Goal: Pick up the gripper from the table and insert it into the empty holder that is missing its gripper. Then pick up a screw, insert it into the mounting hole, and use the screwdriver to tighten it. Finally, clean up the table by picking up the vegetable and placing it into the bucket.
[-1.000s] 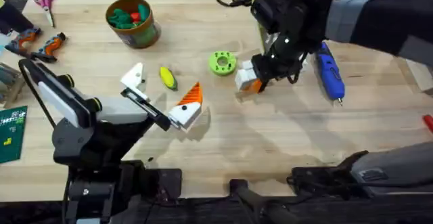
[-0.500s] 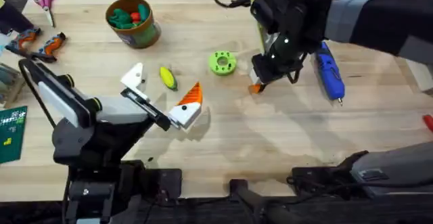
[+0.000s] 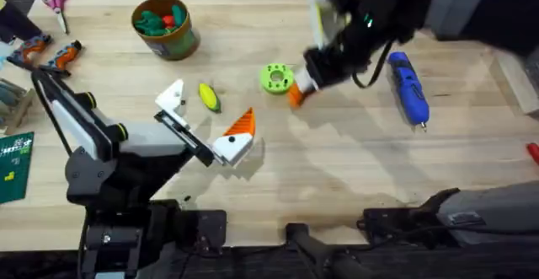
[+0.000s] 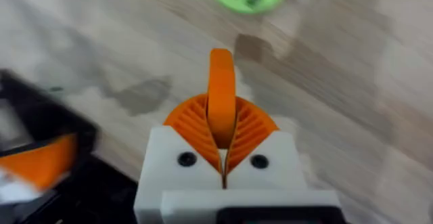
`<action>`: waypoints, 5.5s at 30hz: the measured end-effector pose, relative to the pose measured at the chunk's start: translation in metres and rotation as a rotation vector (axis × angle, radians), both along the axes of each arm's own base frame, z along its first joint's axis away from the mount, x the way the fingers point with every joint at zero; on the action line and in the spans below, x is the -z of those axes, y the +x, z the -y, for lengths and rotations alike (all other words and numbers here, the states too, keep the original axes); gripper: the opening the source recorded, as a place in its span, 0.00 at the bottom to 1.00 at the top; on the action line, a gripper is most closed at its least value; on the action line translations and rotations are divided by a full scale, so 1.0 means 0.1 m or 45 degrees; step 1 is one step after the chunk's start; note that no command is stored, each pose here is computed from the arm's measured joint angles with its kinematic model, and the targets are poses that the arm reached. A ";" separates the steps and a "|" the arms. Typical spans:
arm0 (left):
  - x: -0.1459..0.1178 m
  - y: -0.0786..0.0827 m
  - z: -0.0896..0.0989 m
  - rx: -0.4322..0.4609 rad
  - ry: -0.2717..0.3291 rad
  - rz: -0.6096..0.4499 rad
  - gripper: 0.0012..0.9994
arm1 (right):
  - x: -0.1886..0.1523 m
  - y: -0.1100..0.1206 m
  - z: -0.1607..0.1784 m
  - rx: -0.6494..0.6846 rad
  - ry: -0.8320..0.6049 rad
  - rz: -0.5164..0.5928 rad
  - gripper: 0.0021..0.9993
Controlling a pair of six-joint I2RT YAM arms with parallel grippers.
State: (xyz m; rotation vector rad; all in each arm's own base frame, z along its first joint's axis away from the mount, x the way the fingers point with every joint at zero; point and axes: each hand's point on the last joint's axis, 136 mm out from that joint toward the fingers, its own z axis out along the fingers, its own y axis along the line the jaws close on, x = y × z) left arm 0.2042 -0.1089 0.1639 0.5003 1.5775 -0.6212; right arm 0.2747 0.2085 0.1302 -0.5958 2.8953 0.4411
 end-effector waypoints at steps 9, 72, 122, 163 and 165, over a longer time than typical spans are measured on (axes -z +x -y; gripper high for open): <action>0.01 -0.12 0.12 0.126 -0.009 -0.013 0.99 | -0.81 0.01 -0.63 -0.189 0.590 0.019 0.01; 0.03 -0.29 0.27 0.291 -0.025 -0.033 0.99 | -0.39 -0.45 -1.31 -0.383 1.331 -0.702 0.01; 0.04 -0.27 0.24 0.270 -0.041 -0.058 0.99 | -0.30 -0.27 -1.68 -0.385 1.342 -0.614 0.01; 0.03 -0.29 0.26 0.292 -0.043 -0.056 0.99 | -0.25 -0.26 -1.68 -0.376 1.336 -0.622 0.24; 0.03 -0.29 0.25 0.287 -0.041 -0.054 0.99 | -0.24 -0.25 -1.69 -0.370 1.333 -0.620 0.30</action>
